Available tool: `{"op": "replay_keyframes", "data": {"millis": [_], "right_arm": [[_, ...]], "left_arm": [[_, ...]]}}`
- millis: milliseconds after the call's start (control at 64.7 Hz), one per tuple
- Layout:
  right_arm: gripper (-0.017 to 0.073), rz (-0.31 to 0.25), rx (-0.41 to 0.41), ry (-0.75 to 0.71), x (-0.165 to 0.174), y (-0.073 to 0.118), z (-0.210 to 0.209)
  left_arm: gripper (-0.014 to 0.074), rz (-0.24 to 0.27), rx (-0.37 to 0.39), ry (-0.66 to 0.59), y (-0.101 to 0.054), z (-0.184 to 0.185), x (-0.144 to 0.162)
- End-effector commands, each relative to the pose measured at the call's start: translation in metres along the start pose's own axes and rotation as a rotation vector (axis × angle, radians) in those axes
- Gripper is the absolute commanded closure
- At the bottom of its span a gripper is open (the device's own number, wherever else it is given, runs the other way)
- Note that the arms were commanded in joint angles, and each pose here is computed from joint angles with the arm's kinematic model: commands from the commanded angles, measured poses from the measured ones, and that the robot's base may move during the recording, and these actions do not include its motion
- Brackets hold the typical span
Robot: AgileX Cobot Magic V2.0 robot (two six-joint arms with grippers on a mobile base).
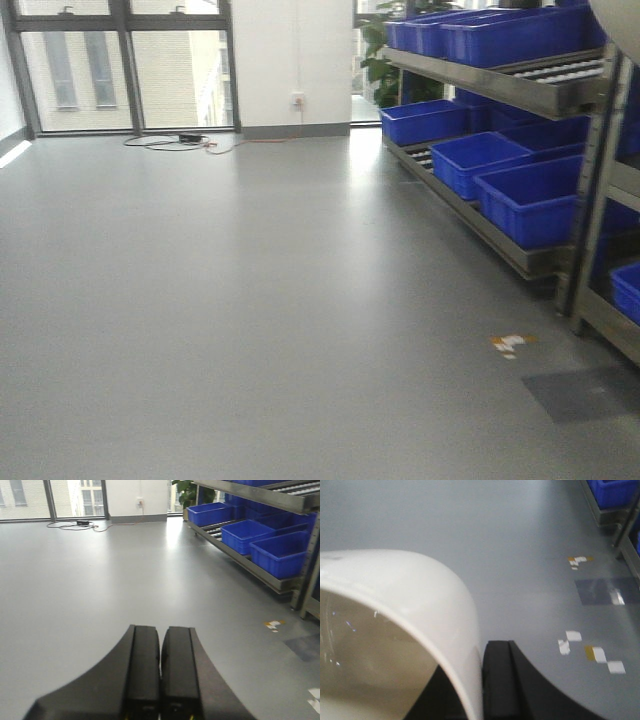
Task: Move white bin to right shelf second layer
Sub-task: 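Drive across the floor toward the roller-conveyor shelf rack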
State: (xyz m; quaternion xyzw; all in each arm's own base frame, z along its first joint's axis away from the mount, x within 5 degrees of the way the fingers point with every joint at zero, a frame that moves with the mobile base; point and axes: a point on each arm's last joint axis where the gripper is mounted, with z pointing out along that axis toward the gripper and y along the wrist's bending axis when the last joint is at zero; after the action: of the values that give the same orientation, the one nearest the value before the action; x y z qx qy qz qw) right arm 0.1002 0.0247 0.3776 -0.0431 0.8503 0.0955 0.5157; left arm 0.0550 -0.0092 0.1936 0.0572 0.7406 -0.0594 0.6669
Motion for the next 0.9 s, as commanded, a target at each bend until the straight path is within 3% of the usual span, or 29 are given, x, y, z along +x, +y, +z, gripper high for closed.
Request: {"op": "replay_keyframes", "data": {"millis": [0, 881], "right_arm": [[0.0501, 0.001, -0.012, -0.115, -0.0156, 0.0015, -0.0054], [0.0501, 0.001, -0.012, -0.115, -0.0156, 0.0015, -0.0054]], "left_arm": [[0.0509, -0.007, 0.008, -0.074, -0.0004, 0.0005, 0.0005], [0.0509, -0.007, 0.008, -0.074, -0.0004, 0.0005, 0.0005]]}}
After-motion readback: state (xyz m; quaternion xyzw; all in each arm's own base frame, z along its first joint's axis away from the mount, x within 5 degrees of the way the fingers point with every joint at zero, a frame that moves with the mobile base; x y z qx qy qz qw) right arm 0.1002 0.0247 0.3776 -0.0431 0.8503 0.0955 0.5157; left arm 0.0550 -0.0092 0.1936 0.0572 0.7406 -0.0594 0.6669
